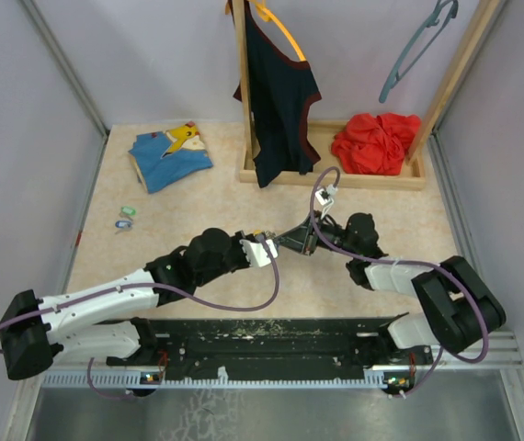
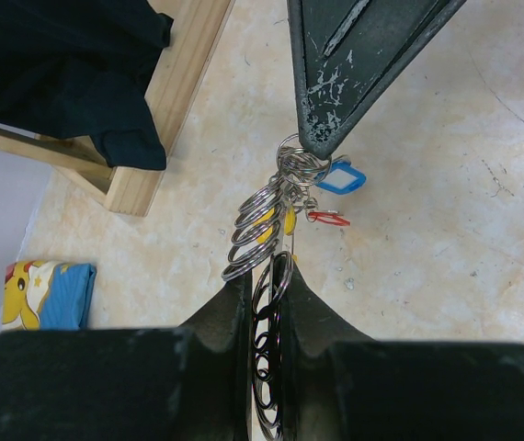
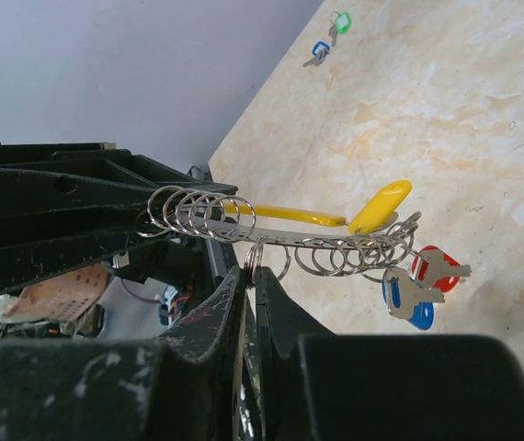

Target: Put the keys on the keyring

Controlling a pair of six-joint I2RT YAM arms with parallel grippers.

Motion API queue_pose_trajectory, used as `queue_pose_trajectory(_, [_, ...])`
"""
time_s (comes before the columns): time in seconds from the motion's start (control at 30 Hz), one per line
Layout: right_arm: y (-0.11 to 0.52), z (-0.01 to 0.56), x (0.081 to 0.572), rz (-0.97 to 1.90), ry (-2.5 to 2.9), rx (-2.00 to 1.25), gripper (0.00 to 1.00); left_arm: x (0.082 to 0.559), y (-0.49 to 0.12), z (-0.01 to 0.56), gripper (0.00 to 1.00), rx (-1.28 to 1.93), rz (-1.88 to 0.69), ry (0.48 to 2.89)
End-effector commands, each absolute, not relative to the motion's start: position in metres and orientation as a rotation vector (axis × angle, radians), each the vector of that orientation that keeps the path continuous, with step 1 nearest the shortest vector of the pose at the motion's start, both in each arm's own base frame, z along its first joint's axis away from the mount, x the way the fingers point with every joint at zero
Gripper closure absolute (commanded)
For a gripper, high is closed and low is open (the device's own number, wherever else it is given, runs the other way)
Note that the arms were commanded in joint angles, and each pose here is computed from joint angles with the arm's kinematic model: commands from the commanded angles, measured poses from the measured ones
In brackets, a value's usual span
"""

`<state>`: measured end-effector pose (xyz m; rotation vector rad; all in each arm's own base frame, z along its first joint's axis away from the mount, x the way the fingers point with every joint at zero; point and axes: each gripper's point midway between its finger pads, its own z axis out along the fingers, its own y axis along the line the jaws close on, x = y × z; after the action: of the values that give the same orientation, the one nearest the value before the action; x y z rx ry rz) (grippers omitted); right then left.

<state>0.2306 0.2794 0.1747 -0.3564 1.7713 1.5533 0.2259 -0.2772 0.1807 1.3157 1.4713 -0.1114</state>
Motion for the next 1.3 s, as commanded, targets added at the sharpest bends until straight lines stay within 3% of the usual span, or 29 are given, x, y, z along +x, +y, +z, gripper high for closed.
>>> queue_pose_trajectory(0.0, [0.281,0.202,0.24,1.52,1.674,-0.408,0.91,0.227,-0.281,0.187,1.0,1.288,-0.121,1.455])
queue_pose_trajectory(0.23, [0.281,0.206,0.239,1.516,1.663,-0.422,0.89,0.228,-0.281,0.184,1.0,1.299,-0.113,1.464])
queue_pose_trajectory(0.43, [0.282,0.207,0.242,1.513,1.663,-0.423,1.0,0.228,-0.28,0.181,1.0,1.307,-0.104,1.472])
queue_pose_trajectory(0.63, [0.283,0.204,0.245,1.486,1.684,-0.449,1.0,0.227,-0.282,0.183,0.99,1.295,-0.122,1.474])
queue_pose_trajectory(0.83, [0.282,0.189,0.249,1.343,1.713,-0.612,1.0,0.219,-0.288,0.175,0.52,1.217,-0.239,1.527])
queue_pose_trajectory(1.0, [0.282,0.183,0.255,1.249,1.72,-0.751,1.0,0.206,-0.292,0.162,0.3,1.12,-0.387,1.554])
queue_pose_trajectory(1.27, [0.288,0.165,0.261,1.178,1.712,-1.014,1.0,0.207,-0.277,0.17,0.25,0.888,-0.573,1.514])
